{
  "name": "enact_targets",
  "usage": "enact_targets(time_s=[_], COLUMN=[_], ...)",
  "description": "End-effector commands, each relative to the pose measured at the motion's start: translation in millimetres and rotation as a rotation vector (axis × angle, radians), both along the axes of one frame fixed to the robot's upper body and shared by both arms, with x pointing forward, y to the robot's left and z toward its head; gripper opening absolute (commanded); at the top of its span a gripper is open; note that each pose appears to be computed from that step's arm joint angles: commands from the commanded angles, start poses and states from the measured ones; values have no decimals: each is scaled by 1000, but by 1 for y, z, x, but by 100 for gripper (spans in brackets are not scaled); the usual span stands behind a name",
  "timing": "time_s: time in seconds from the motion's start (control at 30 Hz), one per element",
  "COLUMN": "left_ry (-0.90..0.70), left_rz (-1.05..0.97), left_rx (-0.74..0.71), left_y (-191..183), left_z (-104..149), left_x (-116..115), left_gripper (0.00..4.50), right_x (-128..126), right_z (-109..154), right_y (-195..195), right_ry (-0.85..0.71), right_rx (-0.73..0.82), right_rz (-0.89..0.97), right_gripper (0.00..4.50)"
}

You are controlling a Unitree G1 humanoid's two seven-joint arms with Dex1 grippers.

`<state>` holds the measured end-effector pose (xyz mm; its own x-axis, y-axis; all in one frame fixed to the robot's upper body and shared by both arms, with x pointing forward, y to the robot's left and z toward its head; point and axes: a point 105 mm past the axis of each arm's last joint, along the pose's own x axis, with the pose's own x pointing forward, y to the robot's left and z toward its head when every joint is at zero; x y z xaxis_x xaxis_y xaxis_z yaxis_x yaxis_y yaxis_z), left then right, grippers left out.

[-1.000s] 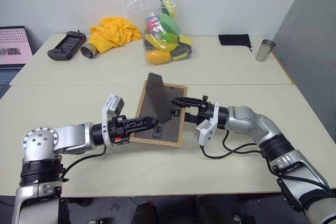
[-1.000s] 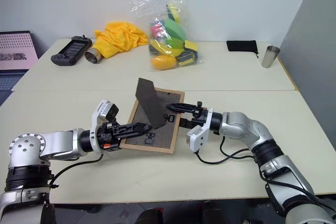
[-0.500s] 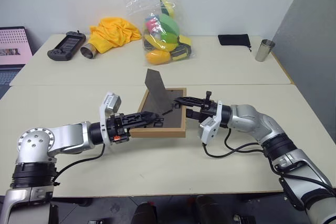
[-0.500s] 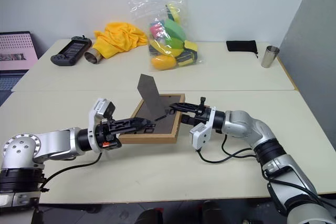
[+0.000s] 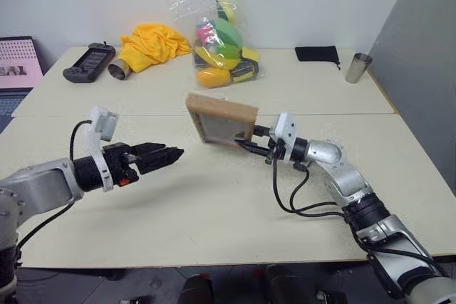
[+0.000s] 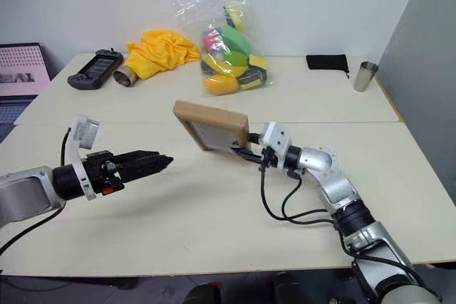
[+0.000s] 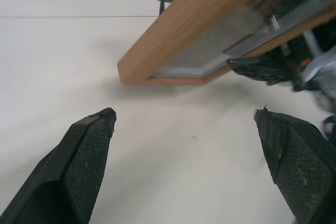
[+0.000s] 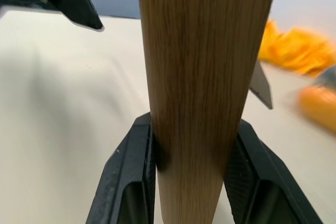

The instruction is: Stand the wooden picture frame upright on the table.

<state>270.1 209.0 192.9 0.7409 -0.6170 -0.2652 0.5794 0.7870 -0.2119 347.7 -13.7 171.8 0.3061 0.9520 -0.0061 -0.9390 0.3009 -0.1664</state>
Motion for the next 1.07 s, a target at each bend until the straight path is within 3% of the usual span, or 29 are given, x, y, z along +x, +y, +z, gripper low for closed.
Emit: enact_targets(time_s=[0.03,0.37,0.4,0.43,0.67,0.77,0.87,1.07], left_ry=[-150,-164,-164,-163,-141,-125,-118,-120], left_rz=[19,44,43,41,27,63,88,87], left_rx=[128,121,119,116,104,112,116,122], left_y=[-3,2,2,2,2,10,18,31], left_z=[3,-6,-7,-7,-13,-17,-20,-14], left_x=[2,7,7,8,19,28,32,32], left_gripper=[450,450,450,450,450,450,450,450], right_x=[4,28,28,28,18,9,-1,-33], right_z=[5,-29,-29,-29,-36,-48,-42,0], right_y=[8,8,7,7,-18,-57,-83,-99], right_ry=[231,352,359,363,315,170,120,103], right_rx=[22,-28,-19,-13,-58,-192,-200,-114], right_rz=[76,-25,-33,-40,-86,-189,-275,-312], right_gripper=[134,134,204,209,376,431,445,445])
